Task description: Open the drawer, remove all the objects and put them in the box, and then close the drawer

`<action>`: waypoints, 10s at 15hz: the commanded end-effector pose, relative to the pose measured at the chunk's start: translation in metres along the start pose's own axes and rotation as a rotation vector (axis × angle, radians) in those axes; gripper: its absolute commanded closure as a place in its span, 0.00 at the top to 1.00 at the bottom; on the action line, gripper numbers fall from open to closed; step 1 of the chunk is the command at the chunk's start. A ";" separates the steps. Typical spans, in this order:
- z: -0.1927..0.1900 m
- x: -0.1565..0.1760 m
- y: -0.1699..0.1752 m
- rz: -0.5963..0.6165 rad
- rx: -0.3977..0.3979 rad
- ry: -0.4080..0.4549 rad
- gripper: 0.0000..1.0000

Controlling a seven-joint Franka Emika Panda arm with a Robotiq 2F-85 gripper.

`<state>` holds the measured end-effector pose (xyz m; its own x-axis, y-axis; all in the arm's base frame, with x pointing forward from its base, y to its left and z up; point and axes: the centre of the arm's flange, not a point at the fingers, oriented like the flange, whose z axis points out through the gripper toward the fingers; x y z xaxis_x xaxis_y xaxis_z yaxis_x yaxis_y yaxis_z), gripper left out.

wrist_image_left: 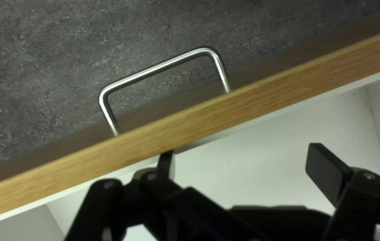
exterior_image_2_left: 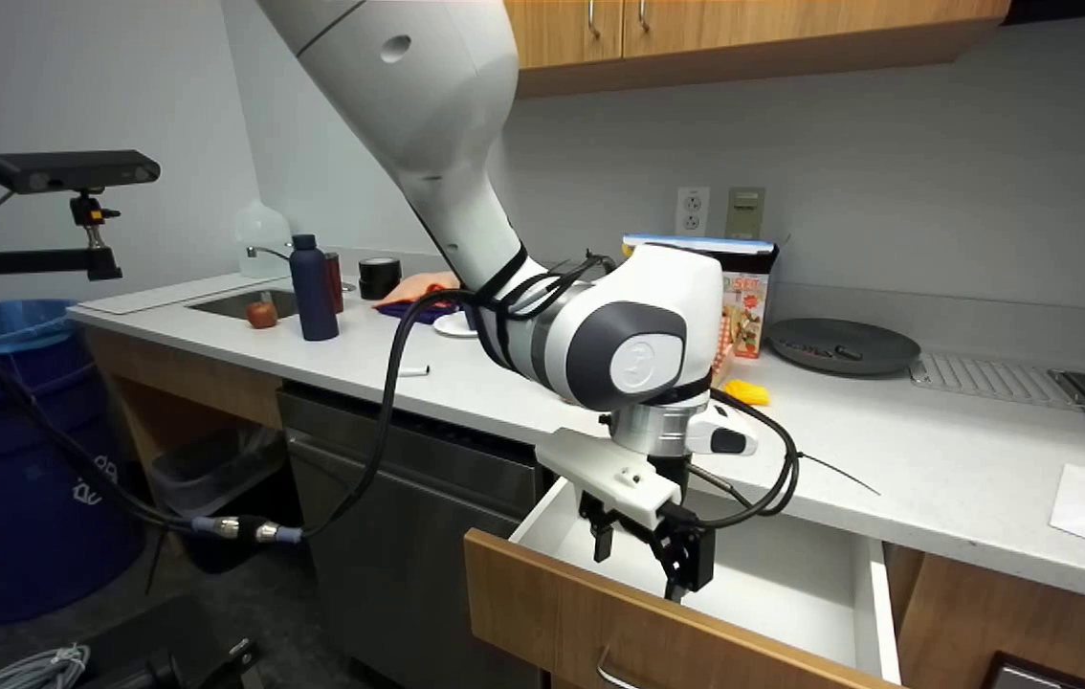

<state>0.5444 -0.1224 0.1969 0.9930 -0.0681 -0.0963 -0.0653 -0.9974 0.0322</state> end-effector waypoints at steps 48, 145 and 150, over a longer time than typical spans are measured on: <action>-0.043 0.076 -0.045 0.225 0.265 0.095 1.00; -0.238 0.222 -0.173 -0.312 0.117 0.492 0.82; -0.253 0.180 -0.162 -0.308 0.095 0.375 1.00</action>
<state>0.7786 0.0386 0.4054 0.9218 0.2121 0.3244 0.2379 -0.9704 -0.0416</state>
